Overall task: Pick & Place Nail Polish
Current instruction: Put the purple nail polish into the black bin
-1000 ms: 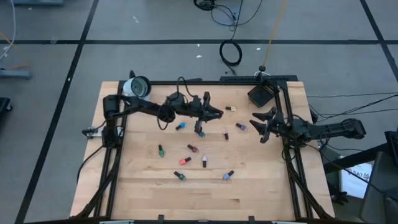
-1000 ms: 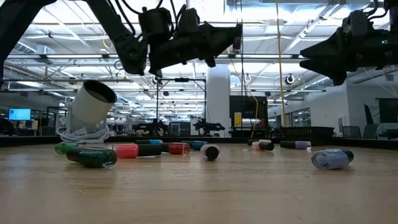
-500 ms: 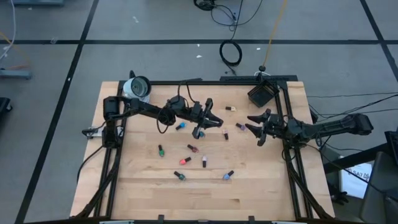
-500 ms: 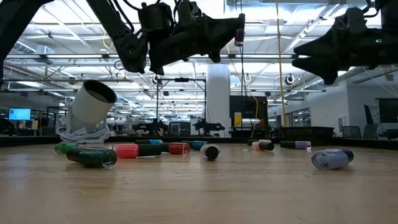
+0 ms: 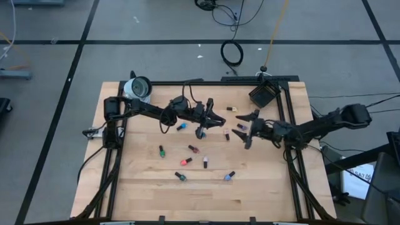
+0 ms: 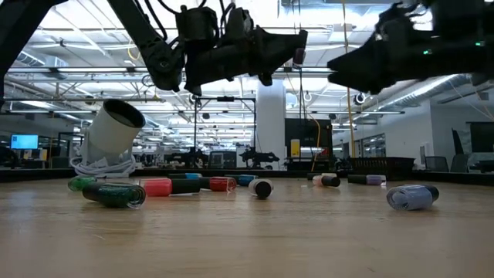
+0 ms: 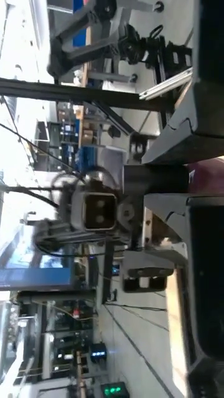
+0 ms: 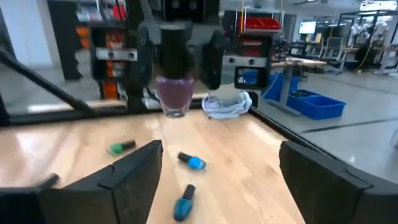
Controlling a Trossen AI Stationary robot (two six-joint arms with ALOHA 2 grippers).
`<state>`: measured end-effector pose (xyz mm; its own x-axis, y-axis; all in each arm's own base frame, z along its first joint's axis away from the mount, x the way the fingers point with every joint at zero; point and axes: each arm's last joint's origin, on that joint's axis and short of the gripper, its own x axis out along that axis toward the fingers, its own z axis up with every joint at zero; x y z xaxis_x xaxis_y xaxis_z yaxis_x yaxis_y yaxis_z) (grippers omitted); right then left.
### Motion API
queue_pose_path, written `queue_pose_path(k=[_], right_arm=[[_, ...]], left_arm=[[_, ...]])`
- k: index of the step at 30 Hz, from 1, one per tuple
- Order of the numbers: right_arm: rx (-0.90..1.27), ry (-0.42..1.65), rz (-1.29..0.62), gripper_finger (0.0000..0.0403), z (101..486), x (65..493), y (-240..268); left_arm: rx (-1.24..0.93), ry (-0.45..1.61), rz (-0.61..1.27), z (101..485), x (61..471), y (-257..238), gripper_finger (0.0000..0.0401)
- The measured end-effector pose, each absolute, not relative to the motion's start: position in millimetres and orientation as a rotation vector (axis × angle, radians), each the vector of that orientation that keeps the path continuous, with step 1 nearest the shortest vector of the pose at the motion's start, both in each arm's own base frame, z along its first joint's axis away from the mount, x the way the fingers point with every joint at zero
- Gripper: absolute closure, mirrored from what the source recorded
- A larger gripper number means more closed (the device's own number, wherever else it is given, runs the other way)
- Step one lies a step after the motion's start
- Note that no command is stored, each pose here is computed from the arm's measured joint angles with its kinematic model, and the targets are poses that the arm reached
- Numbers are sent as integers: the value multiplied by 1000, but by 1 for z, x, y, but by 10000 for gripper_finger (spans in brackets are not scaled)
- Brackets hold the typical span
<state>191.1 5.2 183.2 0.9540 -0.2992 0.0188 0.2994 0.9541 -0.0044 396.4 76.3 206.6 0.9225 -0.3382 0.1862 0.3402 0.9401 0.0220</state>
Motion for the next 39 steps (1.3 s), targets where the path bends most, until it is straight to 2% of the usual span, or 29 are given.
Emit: queue_pose_path(k=[11, 20, 26, 37, 39], right_arm=[[-24, -23, -235, 108, 196, 243, 2], [-32, -36, -174, 131, 199, 263, 2], [-32, -48, -177, 180, 201, 263, 2], [-29, -33, -184, 302, 199, 262, 2], [-31, -26, -165, 311, 199, 263, 3]], left_arm=[[-21, -184, -352, 206, 397, 75, 362], [-8, -179, -362, 206, 397, 73, 362], [-4, -180, -368, 206, 397, 72, 366], [-1, -185, -367, 206, 396, 75, 369], [-2, -182, -373, 206, 397, 74, 365]])
